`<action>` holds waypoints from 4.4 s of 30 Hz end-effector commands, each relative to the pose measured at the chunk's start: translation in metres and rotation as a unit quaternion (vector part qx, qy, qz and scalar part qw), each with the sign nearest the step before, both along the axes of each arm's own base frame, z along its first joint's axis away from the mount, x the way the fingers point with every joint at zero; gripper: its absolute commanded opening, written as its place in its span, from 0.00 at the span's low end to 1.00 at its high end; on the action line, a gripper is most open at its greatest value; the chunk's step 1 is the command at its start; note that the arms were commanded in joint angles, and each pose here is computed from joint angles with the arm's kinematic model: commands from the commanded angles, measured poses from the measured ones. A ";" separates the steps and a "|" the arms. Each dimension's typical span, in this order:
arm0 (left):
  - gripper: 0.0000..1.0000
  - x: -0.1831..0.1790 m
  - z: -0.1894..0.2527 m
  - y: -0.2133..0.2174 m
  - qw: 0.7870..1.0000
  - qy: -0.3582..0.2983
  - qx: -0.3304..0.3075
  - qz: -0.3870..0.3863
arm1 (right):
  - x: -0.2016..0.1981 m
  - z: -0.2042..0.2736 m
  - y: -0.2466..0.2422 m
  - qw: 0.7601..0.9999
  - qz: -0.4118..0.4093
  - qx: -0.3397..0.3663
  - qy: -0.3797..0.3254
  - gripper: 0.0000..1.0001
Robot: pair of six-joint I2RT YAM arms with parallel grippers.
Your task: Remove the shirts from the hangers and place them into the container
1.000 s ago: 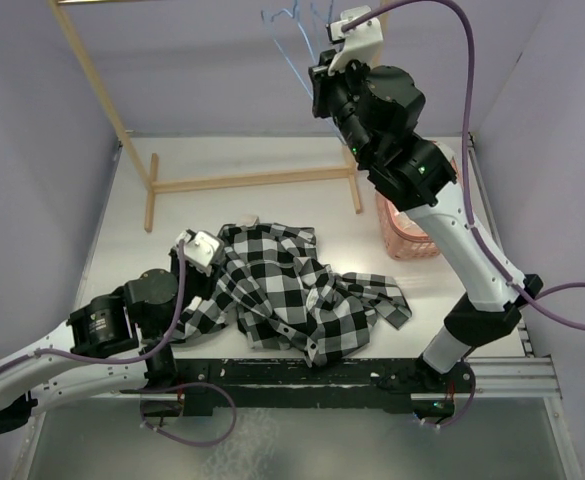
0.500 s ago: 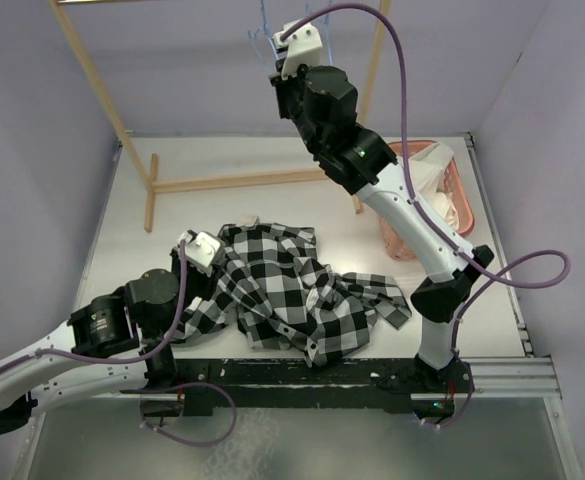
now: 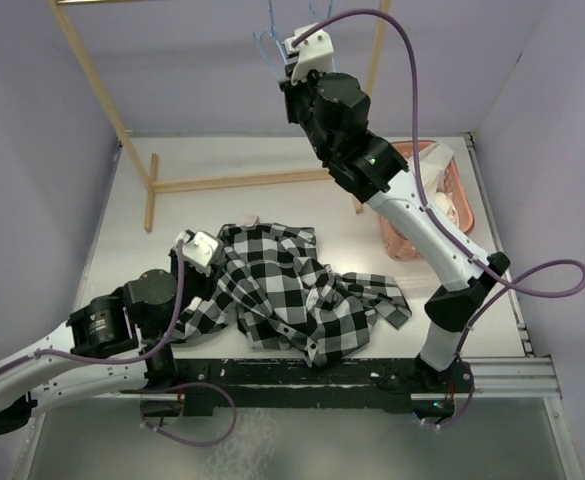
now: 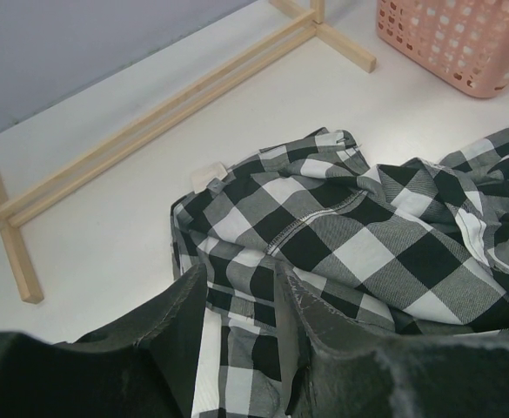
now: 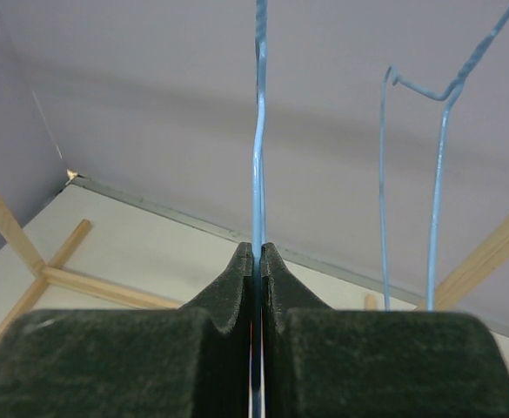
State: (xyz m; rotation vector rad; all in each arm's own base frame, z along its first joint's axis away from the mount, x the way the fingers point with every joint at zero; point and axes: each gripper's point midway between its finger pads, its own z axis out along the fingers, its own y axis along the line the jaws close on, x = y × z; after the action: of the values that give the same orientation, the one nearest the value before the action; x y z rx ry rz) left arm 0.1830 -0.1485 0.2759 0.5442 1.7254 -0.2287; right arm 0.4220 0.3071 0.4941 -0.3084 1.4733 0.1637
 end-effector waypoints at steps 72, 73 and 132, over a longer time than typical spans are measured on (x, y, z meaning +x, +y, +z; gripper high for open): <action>0.43 0.009 0.001 0.001 0.998 0.019 -0.046 0.038 | -0.129 -0.028 -0.089 0.991 0.086 0.089 0.059 0.60; 0.43 0.011 0.000 0.002 0.996 0.031 -0.057 0.053 | -0.139 -0.046 -0.096 0.989 0.086 0.084 0.082 0.60; 0.41 0.103 -0.180 -0.097 0.883 0.322 -0.337 0.042 | -0.211 -0.365 -0.007 0.843 0.244 0.210 0.431 1.00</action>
State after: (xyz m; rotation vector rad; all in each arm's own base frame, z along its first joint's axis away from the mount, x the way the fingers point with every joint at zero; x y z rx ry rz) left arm 0.2746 -0.2266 0.0735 -0.2273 2.2056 -0.9803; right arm 0.1945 0.2691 0.0871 -0.1917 2.3098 1.0093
